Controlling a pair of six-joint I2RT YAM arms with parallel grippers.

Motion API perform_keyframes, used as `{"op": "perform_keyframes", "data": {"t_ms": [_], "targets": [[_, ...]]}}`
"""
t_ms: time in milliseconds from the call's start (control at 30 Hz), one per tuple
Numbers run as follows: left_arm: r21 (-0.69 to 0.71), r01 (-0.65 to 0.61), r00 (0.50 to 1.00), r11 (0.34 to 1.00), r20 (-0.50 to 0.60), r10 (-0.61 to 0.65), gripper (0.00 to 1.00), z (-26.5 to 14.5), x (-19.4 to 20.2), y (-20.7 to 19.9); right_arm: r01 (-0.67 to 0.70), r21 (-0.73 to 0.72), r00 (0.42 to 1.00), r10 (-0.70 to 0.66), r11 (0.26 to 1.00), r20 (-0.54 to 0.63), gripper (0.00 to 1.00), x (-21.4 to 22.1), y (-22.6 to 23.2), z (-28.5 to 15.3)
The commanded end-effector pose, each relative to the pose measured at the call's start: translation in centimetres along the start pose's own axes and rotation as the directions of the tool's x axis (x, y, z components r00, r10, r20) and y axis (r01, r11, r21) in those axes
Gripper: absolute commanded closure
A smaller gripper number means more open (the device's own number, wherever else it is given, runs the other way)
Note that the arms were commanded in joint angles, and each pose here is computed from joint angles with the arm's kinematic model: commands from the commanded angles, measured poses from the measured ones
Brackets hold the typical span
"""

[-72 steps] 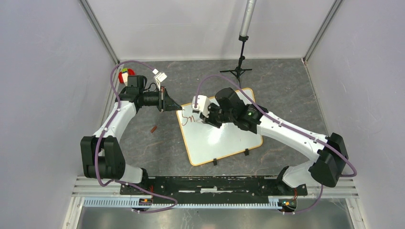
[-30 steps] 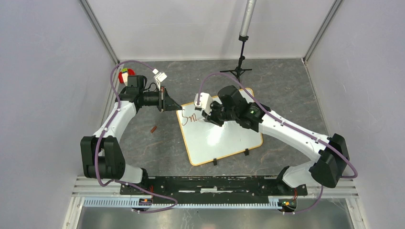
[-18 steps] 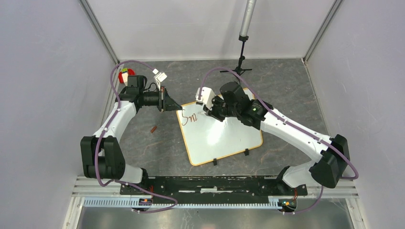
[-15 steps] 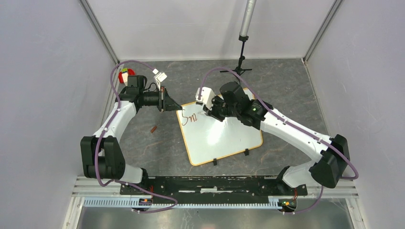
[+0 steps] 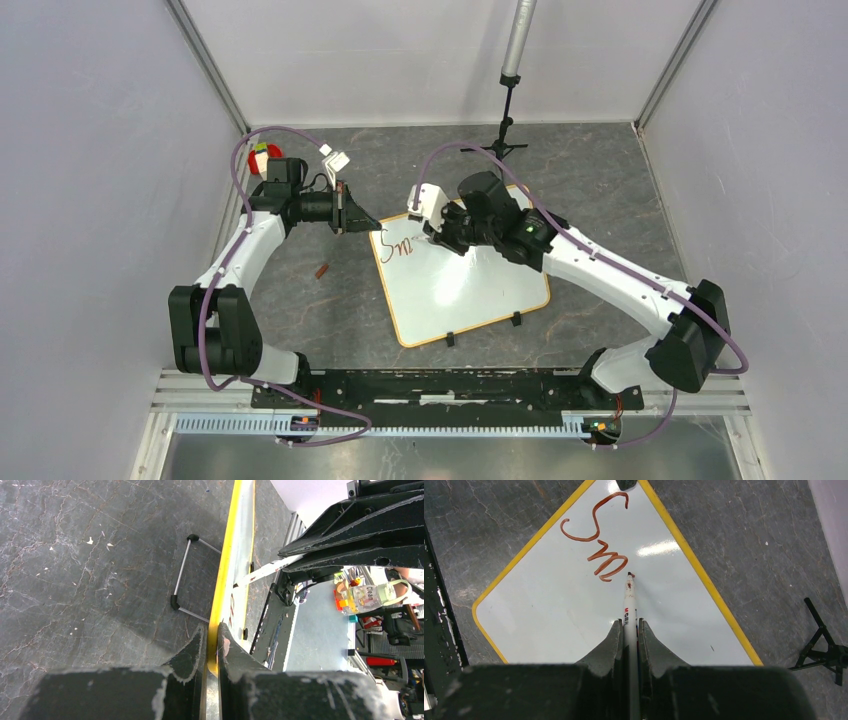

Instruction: Write a sentence on the whiteboard

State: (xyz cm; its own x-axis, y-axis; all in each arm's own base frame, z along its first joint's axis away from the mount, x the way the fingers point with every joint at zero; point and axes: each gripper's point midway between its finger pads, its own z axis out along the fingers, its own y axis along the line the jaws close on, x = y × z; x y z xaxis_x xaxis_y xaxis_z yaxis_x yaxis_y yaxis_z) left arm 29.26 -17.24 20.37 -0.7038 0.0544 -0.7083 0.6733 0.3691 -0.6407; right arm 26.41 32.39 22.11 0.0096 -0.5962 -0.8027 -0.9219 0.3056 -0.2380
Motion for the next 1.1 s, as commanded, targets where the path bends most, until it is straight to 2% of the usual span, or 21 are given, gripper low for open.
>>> {"op": "perform_keyframes", "data": {"t_ms": [0,167,600,800,1067], "targets": [[-0.004,-0.018,1.000,1.000,0.012,0.018,0.98,0.2,-0.7,-0.1,0.006,0.066,1.000,-0.008,0.998,0.025,1.00,-0.9,-2.1,-0.9],[-0.005,-0.015,1.000,1.000,0.012,0.015,0.97,0.2,-0.7,0.0,-0.008,0.092,1.000,0.007,0.996,0.018,1.00,-0.3,-3.1,-2.0],[-0.006,-0.017,1.000,1.000,0.012,0.017,0.98,0.2,-0.7,0.0,-0.012,-0.056,1.000,0.011,0.998,-0.013,1.00,1.4,1.1,-0.2],[-0.004,-0.016,1.000,1.000,0.012,0.017,0.98,0.2,-0.8,-0.1,0.006,-0.051,0.999,-0.008,0.999,-0.043,1.00,2.2,1.5,-0.6],[0.000,-0.017,1.000,1.000,0.012,0.017,0.97,0.2,-0.7,-0.2,0.048,0.025,0.999,-0.048,0.999,0.019,1.00,-1.7,-0.8,-2.1]]}}
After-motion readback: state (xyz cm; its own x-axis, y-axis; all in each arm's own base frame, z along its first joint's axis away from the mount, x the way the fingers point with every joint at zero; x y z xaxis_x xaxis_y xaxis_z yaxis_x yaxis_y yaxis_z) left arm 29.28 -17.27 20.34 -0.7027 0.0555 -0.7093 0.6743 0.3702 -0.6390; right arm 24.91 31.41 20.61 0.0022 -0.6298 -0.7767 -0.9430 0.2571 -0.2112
